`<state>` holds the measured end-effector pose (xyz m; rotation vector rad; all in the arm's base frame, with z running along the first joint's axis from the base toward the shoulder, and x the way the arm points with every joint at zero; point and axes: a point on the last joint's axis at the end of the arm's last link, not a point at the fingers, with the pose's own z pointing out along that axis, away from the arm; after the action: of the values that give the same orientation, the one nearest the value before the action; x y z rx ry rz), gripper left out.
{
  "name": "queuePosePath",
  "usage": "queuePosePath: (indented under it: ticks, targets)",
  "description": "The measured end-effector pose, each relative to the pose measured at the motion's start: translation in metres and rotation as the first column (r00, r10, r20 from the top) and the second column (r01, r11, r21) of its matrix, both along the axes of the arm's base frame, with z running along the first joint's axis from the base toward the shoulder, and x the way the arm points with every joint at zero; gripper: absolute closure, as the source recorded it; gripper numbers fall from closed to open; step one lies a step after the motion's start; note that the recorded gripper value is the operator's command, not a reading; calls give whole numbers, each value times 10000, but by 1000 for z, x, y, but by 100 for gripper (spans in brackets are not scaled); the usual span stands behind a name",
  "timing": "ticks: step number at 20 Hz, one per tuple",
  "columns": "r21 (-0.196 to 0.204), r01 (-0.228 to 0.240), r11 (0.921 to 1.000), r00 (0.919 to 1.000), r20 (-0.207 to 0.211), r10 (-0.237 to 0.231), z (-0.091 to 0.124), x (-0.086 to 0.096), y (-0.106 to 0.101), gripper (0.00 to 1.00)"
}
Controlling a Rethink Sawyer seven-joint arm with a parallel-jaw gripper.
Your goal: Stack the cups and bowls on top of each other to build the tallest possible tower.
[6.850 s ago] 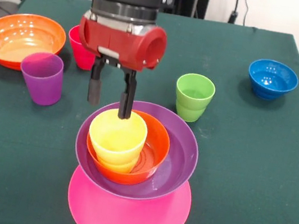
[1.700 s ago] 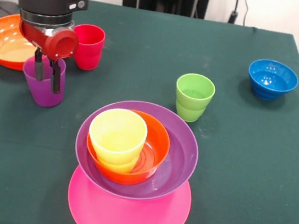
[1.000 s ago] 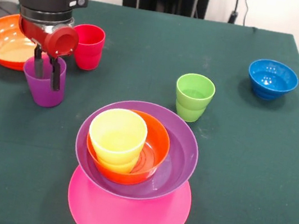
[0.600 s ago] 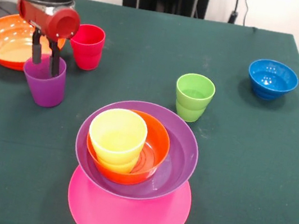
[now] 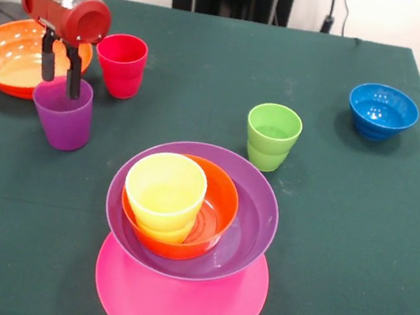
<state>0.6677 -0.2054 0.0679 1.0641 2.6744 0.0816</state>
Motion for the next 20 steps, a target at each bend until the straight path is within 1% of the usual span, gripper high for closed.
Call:
queuePosePath:
  ticks: [7, 11, 15, 16, 20]
  targets:
    - [238, 73, 9997, 9997, -243, -67, -18, -8, 2, 0]
    - [502, 193, 9986, 9985, -517, -167, -38, -18, 2, 0]
    - [661, 280, 9974, 9974, -680, -235, -50, -24, 2, 0]
    - [762, 317, 9966, 9965, -799, -255, -58, -28, 3, 0]
    - [864, 302, 9958, 9954, -931, -221, -67, -33, 7, 0]
